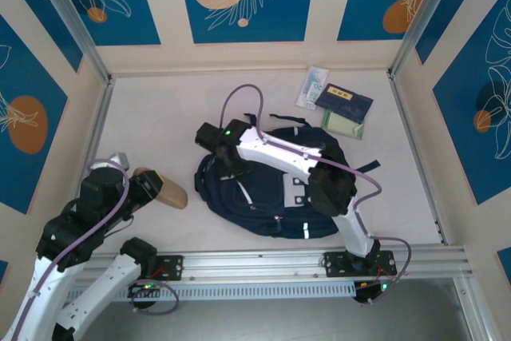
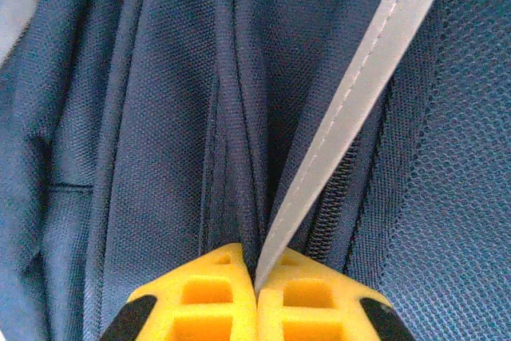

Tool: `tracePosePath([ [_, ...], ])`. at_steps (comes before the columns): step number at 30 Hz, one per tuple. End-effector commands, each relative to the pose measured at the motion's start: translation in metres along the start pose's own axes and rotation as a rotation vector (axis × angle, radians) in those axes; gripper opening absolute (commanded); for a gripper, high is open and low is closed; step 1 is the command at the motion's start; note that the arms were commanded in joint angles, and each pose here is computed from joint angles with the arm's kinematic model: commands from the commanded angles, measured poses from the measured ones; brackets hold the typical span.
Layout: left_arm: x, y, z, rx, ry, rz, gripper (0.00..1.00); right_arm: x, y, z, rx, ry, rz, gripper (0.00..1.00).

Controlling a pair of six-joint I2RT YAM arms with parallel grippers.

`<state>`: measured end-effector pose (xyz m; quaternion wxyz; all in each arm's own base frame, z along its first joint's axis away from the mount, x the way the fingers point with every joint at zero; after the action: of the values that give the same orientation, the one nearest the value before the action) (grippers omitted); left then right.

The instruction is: Pack books, pencil case, and school supplies into a backpack

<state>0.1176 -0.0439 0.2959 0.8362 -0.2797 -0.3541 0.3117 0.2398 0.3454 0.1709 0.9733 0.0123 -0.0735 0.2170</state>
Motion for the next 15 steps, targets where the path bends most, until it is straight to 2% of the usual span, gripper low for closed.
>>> tracePosePath([
  [1,0.008,-0.011,0.002,-0.019,-0.028,-0.020,0.36,-0.002,-0.021,0.056,0.182,-0.097,0.044,0.00],
  [7,0.010,-0.034,-0.016,-0.057,0.011,-0.032,0.38,-0.020,-0.046,0.126,0.732,-0.288,0.057,0.00],
  [12,0.006,-0.053,-0.038,-0.127,0.067,-0.003,0.40,-0.039,-0.083,0.146,1.013,-0.379,-0.027,0.00],
  [15,-0.003,-0.069,-0.060,-0.209,0.145,0.044,0.42,-0.048,-0.097,0.151,1.152,-0.413,-0.057,0.00],
])
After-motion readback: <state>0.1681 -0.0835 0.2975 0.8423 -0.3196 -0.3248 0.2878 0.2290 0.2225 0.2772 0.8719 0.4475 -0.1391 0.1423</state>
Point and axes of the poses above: each hand's point on the last joint's axis, 136 mm out from that joint toward the fingers, its own z axis back along the fingers, its own y axis along the line the jaws close on, x = y × z, the point moved 6 cm from there along z, back along the fingers, and after that the axes turned 13 degrees about z, right-handed, at the moved point
